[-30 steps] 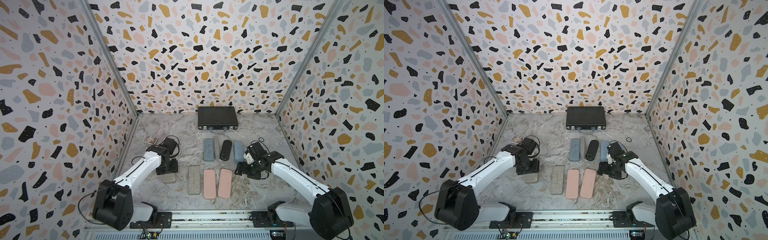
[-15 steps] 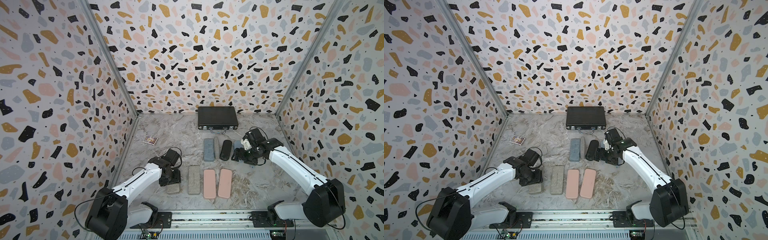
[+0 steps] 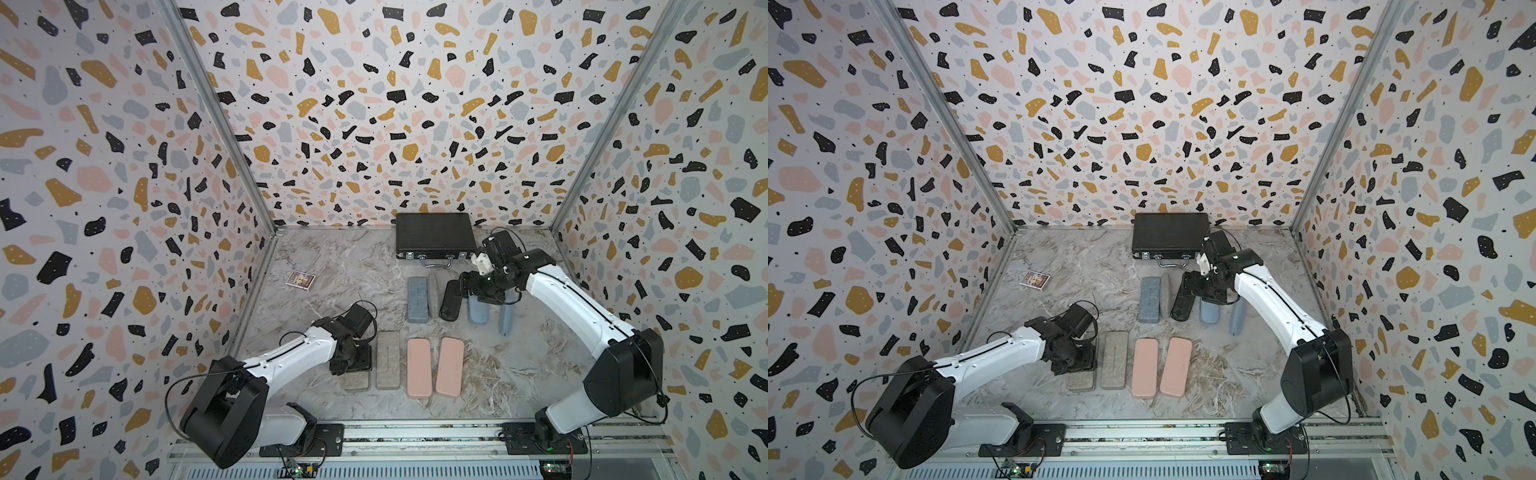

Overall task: Close the glasses case
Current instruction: Place the glasses case at the center of the board.

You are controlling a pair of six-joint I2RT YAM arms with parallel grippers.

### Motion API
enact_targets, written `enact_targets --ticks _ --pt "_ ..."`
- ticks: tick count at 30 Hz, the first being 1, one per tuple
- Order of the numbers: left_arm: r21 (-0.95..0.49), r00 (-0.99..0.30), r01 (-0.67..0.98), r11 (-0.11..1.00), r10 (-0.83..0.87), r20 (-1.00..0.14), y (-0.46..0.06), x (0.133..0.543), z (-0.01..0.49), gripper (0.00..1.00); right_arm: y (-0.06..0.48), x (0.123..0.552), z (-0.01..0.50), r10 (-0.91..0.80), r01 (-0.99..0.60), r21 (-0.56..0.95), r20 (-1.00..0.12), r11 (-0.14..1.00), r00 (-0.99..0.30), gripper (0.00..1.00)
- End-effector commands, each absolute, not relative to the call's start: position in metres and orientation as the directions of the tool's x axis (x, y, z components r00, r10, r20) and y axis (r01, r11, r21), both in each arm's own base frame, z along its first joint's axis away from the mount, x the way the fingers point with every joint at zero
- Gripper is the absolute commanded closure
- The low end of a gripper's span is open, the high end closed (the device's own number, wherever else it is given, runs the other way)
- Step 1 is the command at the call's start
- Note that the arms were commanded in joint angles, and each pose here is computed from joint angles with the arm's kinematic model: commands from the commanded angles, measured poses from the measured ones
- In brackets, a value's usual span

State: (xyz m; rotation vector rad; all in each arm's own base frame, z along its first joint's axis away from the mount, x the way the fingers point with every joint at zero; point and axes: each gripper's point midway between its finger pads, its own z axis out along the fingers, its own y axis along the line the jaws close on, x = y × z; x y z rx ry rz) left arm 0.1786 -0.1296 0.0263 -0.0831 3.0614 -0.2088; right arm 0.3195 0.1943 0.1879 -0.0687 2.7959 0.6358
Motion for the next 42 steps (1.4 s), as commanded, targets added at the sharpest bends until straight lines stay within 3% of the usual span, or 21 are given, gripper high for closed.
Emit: enact_targets --ticks 1,14,23,42 --pt "-0.157 -0.996 -0.045 0.987 -0.057 -0.072 -0.137 0.179 0.025 0.34 0.205 0.323 0.208 -0.032 -0.165 0.427 -0.301 0.889 -0.953 0.16" --pt "-0.180 -0.997 -0.033 0.983 -0.045 -0.064 -0.145 0.171 0.022 0.33 0.277 0.352 0.221 -0.161 -0.292 0.401 -0.328 0.868 -0.931 0.16" --pt "-0.173 -0.997 -0.027 0.985 -0.038 -0.062 -0.142 0.167 0.023 0.21 0.312 0.358 0.214 -0.240 -0.360 0.375 -0.331 0.854 -0.913 0.16" --pt "-0.166 -0.984 -0.038 0.985 -0.066 -0.166 -0.130 0.172 0.064 0.15 0.341 0.359 0.139 -0.302 -0.356 0.337 -0.202 0.872 -0.932 0.16"
